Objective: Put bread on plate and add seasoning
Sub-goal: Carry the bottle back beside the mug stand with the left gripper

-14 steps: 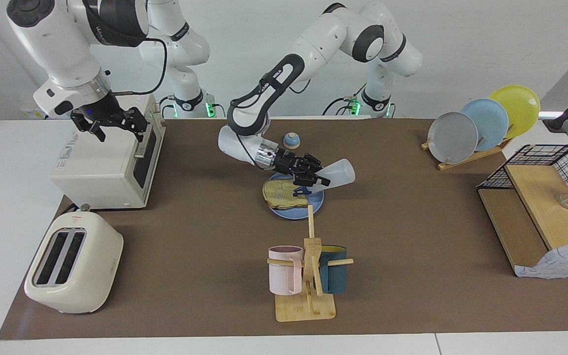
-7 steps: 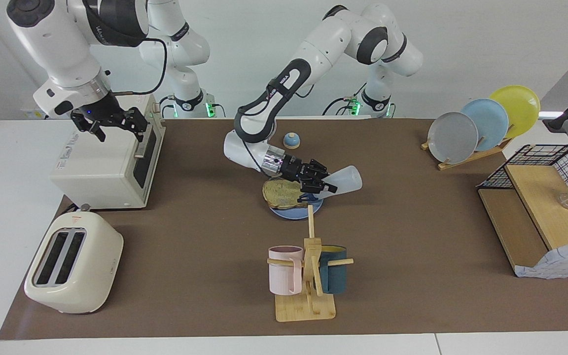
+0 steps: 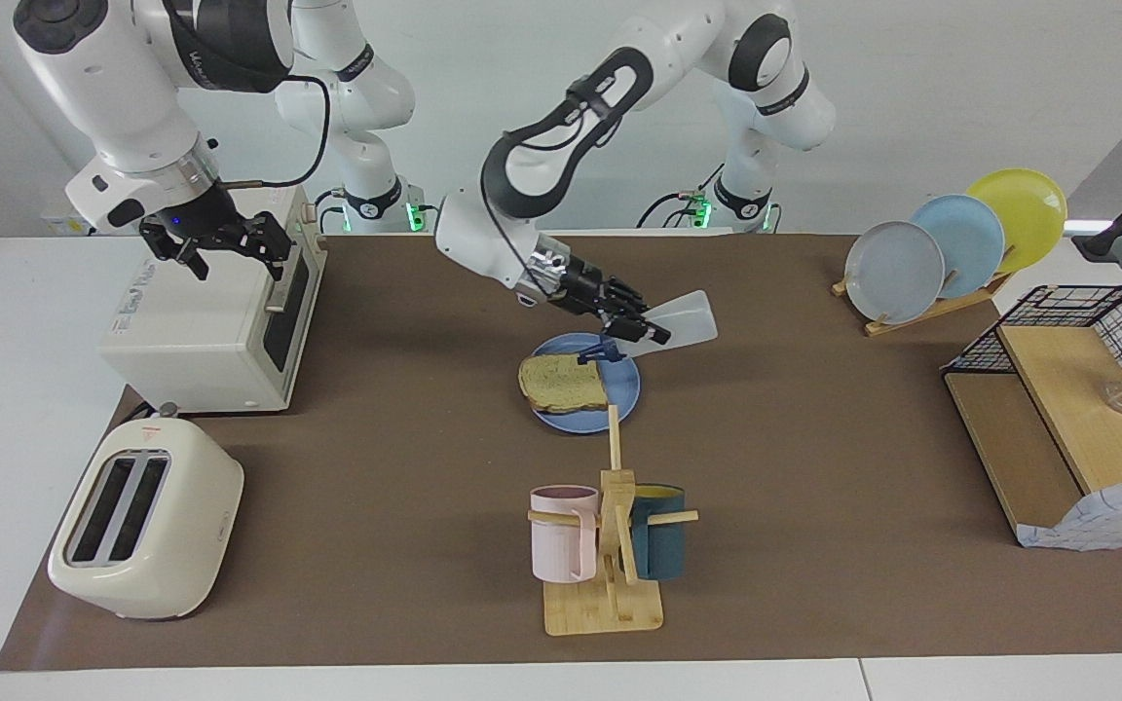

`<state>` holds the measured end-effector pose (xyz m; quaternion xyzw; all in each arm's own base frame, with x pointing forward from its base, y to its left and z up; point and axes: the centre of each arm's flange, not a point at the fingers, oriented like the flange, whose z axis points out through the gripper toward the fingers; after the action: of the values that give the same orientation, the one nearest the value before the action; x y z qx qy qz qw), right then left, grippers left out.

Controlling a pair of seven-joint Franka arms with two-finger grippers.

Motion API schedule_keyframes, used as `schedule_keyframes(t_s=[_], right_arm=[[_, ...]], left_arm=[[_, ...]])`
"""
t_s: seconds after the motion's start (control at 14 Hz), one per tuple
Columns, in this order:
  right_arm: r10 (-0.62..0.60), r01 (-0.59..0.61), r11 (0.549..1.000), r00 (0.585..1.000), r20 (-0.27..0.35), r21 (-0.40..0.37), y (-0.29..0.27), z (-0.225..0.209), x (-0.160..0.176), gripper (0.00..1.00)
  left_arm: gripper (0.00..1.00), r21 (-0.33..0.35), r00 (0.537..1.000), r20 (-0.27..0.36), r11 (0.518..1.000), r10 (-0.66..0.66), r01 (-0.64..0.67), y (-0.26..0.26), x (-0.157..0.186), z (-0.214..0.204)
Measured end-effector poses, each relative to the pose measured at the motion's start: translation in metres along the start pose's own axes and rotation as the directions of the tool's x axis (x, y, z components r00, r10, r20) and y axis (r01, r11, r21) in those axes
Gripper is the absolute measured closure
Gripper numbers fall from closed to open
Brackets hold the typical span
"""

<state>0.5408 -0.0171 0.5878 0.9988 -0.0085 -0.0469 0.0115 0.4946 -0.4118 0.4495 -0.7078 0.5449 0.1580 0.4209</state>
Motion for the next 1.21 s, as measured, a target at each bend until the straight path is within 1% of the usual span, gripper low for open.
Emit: schedule_keyframes(t_s=[0.07,0.14,0.21,0.28,0.36,0.43,0.57,0.71,0.78,0.85,1.0,1.07,1.21], right_arm=[[0.000,0.000,1.000,1.000,0.000,0.000,0.000,0.000,0.000,0.00],[0.000,0.000,1.000,1.000,0.000,0.000,0.000,0.000,0.000,0.00],[0.000,0.000,1.000,1.000,0.000,0.000,0.000,0.000,0.000,0.00],[0.000,0.000,1.000,1.000,0.000,0.000,0.000,0.000,0.000,0.00],[0.000,0.000,1.000,1.000,0.000,0.000,0.000,0.000,0.000,0.00],[0.000,0.000,1.000,1.000,0.000,0.000,0.000,0.000,0.000,0.00],[0.000,0.000,1.000,1.000,0.000,0.000,0.000,0.000,0.000,0.00],[0.000,0.000,1.000,1.000,0.000,0.000,0.000,0.000,0.000,0.00],[0.000,0.000,1.000,1.000,0.000,0.000,0.000,0.000,0.000,0.00],[0.000,0.000,1.000,1.000,0.000,0.000,0.000,0.000,0.000,0.00],[0.000,0.000,1.000,1.000,0.000,0.000,0.000,0.000,0.000,0.00],[0.000,0.000,1.000,1.000,0.000,0.000,0.000,0.000,0.000,0.00],[0.000,0.000,1.000,1.000,0.000,0.000,0.000,0.000,0.000,0.00]], left_arm=[[0.59,-0.077,0.992,-0.101,0.995,-0.076,0.069,-0.031,-0.030,0.013],[0.59,-0.146,0.968,-0.191,0.980,-0.162,0.135,-0.056,-0.057,0.027],[0.59,-0.215,0.928,-0.272,0.956,-0.255,0.200,-0.077,-0.081,0.043],[0.59,-0.282,0.875,-0.337,0.924,-0.347,0.258,-0.094,-0.101,0.061],[0.59,-0.344,0.815,-0.382,0.886,-0.436,0.312,-0.106,-0.116,0.079],[0.59,-0.408,0.746,-0.412,0.838,-0.523,0.362,-0.115,-0.126,0.098],[0.59,-0.530,0.585,-0.436,0.720,-0.684,0.447,-0.130,-0.132,0.129],[0.59,-0.636,0.383,-0.431,0.577,-0.817,0.512,-0.139,-0.132,0.162],[0.59,-0.679,0.281,-0.424,0.507,-0.861,0.531,-0.141,-0.132,0.179],[0.59,-0.710,0.190,-0.417,0.449,-0.889,0.543,-0.138,-0.131,0.192],[0.59,-0.753,0.033,-0.408,0.357,-0.912,0.553,-0.125,-0.123,0.212],[0.59,-0.773,-0.032,-0.405,0.323,-0.914,0.546,-0.117,-0.114,0.219],[0.59,-0.796,-0.124,-0.414,0.293,-0.902,0.530,-0.105,-0.098,0.231]])
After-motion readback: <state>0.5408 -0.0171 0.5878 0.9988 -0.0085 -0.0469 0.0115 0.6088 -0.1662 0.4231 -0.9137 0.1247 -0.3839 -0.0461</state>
